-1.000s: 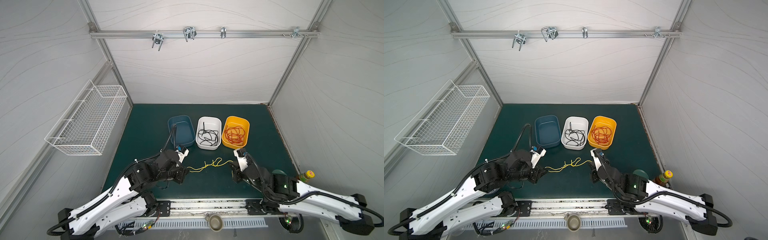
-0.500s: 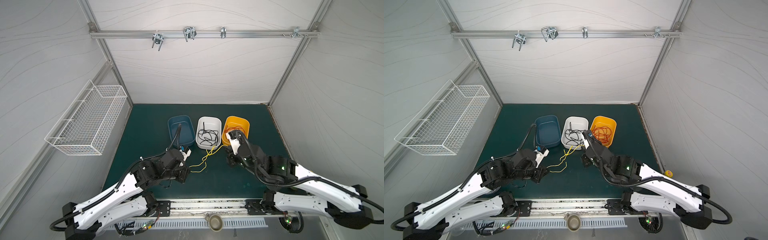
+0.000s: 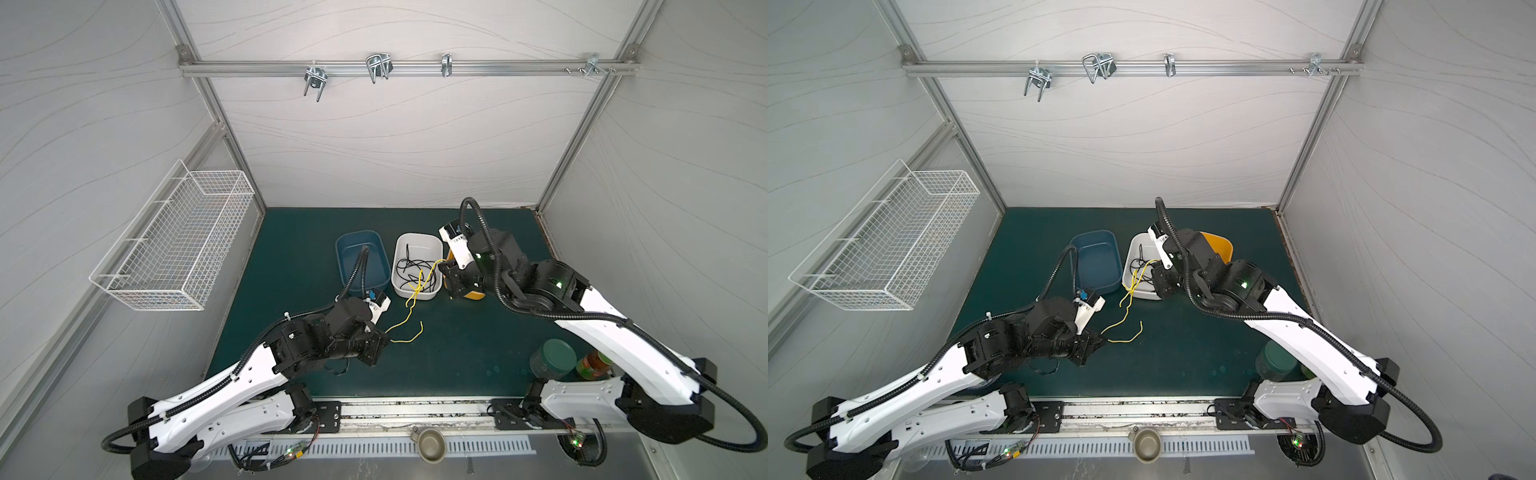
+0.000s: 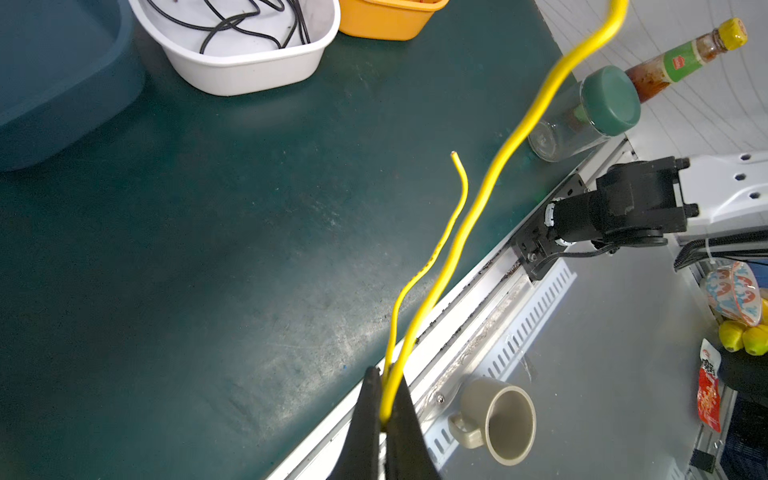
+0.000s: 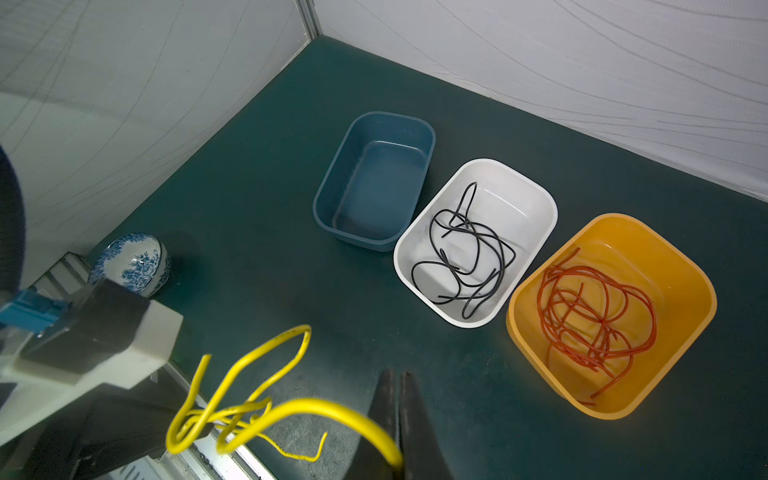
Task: Untangle the cables
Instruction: 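Pull the yellow wire apart with both grippers, stretching it between them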
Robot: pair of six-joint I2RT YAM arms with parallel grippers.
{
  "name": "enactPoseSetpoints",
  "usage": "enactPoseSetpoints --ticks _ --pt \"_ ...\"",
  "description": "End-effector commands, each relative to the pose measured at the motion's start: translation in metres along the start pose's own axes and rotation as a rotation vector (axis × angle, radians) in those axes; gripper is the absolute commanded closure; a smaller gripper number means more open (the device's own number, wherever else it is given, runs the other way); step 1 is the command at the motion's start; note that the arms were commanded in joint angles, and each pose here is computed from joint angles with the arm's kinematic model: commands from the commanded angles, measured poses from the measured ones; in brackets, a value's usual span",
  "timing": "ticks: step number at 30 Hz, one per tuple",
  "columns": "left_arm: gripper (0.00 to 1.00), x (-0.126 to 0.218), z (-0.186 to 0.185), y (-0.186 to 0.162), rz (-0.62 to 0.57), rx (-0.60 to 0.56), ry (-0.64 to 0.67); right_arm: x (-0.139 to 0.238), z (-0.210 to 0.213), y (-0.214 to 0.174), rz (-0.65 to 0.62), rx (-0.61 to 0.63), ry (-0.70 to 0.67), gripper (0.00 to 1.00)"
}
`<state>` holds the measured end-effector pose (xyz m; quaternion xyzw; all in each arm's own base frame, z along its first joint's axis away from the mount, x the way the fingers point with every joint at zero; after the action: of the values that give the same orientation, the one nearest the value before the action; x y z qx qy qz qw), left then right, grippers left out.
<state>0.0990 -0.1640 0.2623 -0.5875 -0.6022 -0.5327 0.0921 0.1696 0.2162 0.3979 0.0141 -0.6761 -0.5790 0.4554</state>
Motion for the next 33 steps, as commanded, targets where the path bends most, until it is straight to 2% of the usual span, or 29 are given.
enactPoseSetpoints --ticks 1,6,11,19,26,33 --pt "1.0 0.001 -0.001 -0.014 0.102 -0.025 -0.009 0.006 -0.005 0.017 -0.042 -0.022 0.013 1.0" --pt "1.0 0.002 -0.008 -0.016 0.123 -0.046 -0.065 -0.009 0.004 -0.004 0.007 -0.034 0.067 1.0" --pt "1.0 0.005 -0.014 -0.014 0.137 -0.05 -0.114 -0.021 0.027 -0.025 0.011 0.011 0.113 1.0" --pt "1.0 0.008 -0.02 -0.011 0.14 -0.042 -0.168 -0.032 0.036 -0.055 0.027 0.012 0.061 1.0" --pt "1.0 0.008 -0.013 -0.013 0.134 -0.019 -0.096 -0.022 0.042 -0.084 0.0 -0.01 0.095 1.0" --pt "1.0 0.006 -0.008 -0.007 0.085 0.002 -0.031 -0.022 0.056 -0.112 0.049 -0.018 0.162 1.0"
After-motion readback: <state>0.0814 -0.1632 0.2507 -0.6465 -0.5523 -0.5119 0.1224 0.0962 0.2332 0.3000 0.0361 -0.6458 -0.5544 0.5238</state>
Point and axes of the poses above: each gripper's point midway between its finger pads, its own x axis back along the fingers, its own z axis along the line the jaws close on, y = z × x, the point moved 9 cm from there along x, back along the fingers, and after that the axes turned 2 degrees about x, right-handed, at the moved point
